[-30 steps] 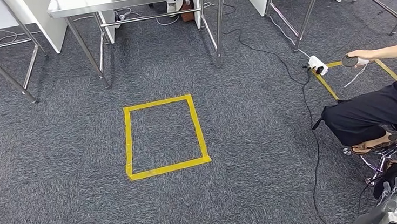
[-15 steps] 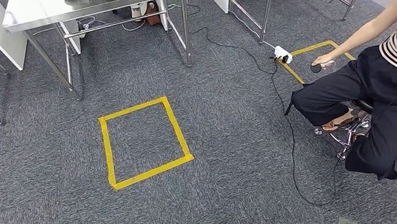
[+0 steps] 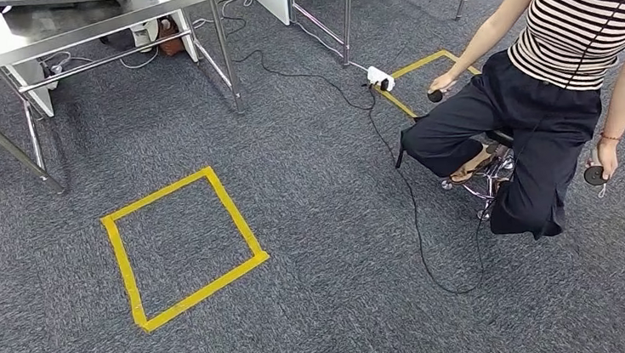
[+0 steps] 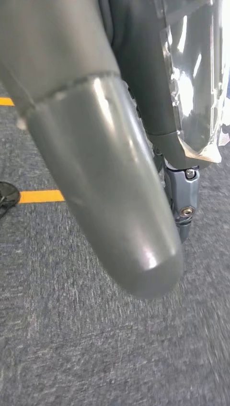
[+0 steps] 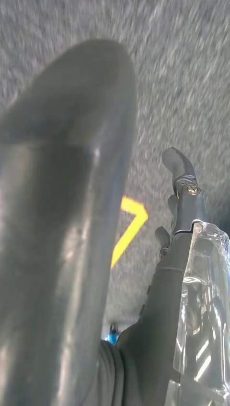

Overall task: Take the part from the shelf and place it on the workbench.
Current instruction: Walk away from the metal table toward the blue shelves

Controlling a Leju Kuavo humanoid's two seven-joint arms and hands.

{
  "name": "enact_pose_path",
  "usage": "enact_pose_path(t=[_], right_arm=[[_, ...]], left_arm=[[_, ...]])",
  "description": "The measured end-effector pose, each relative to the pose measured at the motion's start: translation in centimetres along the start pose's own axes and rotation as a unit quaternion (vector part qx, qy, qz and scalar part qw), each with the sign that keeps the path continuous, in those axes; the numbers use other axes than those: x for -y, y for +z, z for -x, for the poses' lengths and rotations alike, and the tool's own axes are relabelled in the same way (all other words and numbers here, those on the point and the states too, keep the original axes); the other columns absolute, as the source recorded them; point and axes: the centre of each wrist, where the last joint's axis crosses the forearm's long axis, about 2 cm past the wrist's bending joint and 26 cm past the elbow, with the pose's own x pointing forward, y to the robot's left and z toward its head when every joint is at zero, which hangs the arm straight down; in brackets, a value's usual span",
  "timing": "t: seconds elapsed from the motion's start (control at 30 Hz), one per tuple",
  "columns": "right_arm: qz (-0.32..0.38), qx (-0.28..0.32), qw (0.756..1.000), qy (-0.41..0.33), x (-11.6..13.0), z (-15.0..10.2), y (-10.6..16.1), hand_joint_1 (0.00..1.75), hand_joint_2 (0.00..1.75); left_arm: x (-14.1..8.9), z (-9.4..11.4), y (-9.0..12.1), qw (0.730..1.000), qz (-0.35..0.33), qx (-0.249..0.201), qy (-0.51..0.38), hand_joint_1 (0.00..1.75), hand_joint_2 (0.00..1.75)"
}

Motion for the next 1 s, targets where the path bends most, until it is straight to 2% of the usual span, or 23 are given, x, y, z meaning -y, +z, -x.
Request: enact_pose_path(t=[0.13, 0.3, 1.0], right_arm=[[-0.004, -0.05, 0.999, 0.02, -0.3, 0.4, 0.2, 0.0, 0.0], [-0.008, -0.077, 0.996, 0.035, -0.7, 0.6, 0.4, 0.0, 0.0], [-0.002, -0.096, 0.994, 0.047, -1.4, 0.4, 0.8, 0.0, 0.0]], left_arm=[[0.1, -0.1, 0.0, 1.0, 0.004, 0.007, -0.013, 0.0, 0.0], [0.0, -0.1, 0.0, 1.0, 0.004, 0.01, -0.025, 0.0, 0.0], [0.2, -0.3, 0.1, 0.999, 0.001, -0.001, -0.043, 0.0, 0.0]])
